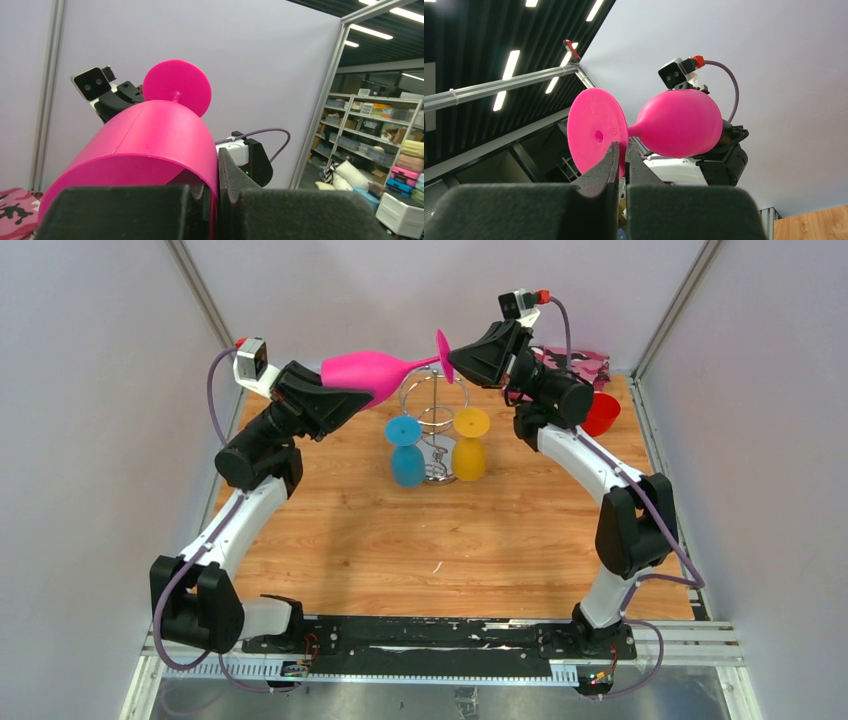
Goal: Take the wine glass off the wine glass rack
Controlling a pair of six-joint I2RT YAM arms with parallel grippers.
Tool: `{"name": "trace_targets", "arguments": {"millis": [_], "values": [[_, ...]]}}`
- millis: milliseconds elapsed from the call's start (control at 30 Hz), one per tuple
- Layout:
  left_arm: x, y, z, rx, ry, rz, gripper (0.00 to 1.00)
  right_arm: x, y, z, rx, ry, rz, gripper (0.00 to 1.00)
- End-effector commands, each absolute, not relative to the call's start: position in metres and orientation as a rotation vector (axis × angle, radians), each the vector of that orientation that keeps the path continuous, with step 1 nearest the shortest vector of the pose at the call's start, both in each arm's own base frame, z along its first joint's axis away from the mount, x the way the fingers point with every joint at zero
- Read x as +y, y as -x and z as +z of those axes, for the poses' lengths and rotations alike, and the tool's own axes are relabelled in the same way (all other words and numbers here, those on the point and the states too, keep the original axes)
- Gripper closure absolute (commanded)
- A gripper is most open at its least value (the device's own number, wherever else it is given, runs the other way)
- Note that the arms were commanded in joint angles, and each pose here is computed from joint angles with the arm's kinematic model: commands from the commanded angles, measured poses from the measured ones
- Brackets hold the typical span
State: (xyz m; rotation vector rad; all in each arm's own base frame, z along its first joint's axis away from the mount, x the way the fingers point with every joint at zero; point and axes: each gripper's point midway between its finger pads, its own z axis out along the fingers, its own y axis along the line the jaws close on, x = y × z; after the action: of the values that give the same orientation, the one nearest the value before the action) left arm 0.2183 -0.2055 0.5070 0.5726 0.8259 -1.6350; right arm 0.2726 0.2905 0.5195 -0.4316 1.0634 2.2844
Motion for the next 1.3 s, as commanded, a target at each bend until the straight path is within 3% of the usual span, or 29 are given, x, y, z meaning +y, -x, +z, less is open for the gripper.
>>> {"name": "trace_targets", "arguments": {"millis": [0, 100, 267, 433, 667, 967, 1133, 1267], "values": [[-0.205, -0.203, 0.509, 0.763, -0.635, -1.590, 1.00, 0.300, -0.256, 0.516, 1.023, 0.567, 2.246, 1.00], [-0.203, -0.202, 0.512, 0.749, -0.631, -1.584, 1.00, 0.301, -0.257, 0.516, 1.032, 0.573, 2.248, 0.96], [-0.197, -0.201, 0.522, 0.734, -0.606, -1.571, 1.00, 0.299, -0.258, 0.518, 1.036, 0.578, 2.239, 0.59], [-0.190, -0.216, 0.535, 0.798, -0.515, -1.463, 1.00, 0.295, -0.270, 0.510, 1.070, 0.516, 2.227, 0.42], [-0.147, -0.279, 0.548, 1.123, -0.203, -0.916, 1.00, 0.271, -0.287, 0.495, 1.092, 0.420, 2.185, 0.42], [-0.037, -0.345, 0.503, 1.601, 0.265, -0.216, 1.00, 0.228, -0.294, 0.496, 1.184, 0.375, 1.942, 0.43], [-0.022, -0.381, 0.491, 1.756, 0.281, -0.031, 1.00, 0.217, -0.299, 0.485, 1.338, 0.363, 1.719, 0.43], [-0.027, -0.412, 0.464, 1.865, 0.249, -0.046, 1.00, 0.205, -0.303, 0.478, 1.439, 0.375, 1.387, 0.43]]}}
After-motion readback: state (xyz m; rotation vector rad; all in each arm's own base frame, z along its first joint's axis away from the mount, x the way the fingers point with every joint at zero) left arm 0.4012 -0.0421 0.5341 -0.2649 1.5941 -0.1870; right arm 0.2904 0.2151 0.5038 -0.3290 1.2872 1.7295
